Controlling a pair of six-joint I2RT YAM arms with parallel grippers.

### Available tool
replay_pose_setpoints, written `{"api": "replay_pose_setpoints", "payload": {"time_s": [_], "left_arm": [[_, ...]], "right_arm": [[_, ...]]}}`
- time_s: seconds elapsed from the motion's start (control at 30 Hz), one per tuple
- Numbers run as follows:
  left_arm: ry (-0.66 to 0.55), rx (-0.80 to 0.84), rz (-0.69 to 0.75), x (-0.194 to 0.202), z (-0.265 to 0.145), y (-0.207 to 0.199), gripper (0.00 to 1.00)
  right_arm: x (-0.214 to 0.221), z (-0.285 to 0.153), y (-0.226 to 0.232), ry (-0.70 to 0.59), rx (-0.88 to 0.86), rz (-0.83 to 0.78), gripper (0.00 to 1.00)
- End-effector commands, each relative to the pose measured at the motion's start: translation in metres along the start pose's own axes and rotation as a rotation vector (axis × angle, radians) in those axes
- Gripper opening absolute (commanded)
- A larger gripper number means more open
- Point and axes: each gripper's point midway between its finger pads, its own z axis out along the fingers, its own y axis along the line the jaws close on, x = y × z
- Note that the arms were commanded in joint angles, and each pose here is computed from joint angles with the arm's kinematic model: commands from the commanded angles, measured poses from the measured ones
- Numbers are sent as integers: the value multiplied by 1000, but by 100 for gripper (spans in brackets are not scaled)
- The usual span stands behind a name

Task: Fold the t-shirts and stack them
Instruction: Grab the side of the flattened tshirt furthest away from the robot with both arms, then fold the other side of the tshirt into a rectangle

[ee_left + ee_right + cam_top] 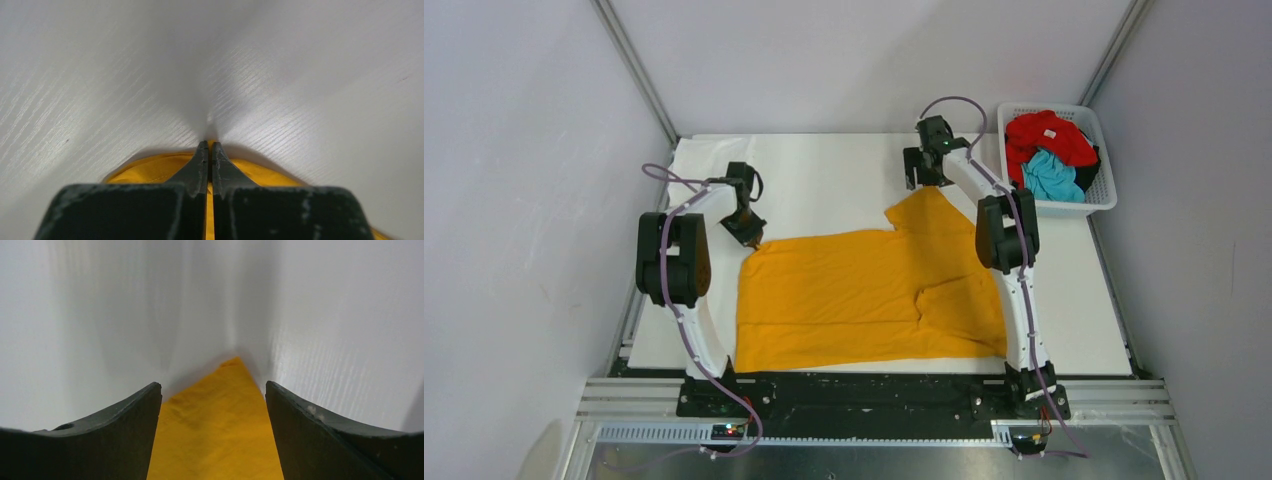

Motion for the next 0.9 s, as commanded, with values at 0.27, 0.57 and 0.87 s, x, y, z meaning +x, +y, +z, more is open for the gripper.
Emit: {"api": "replay_pose_setpoints", "payload": {"time_s": [0.27, 0.57, 0.87], "left_arm": [[-63, 33, 8, -17, -21, -9, 0], [-69, 36, 9, -18, -23, -10, 0], [-90, 53, 11, -19, -35, -8, 0]], "right_arm": [[24, 0, -1, 79, 22, 74, 56], [29, 1, -4, 83, 49, 79, 28], [-7, -28, -5, -40, 75, 85, 0]]}}
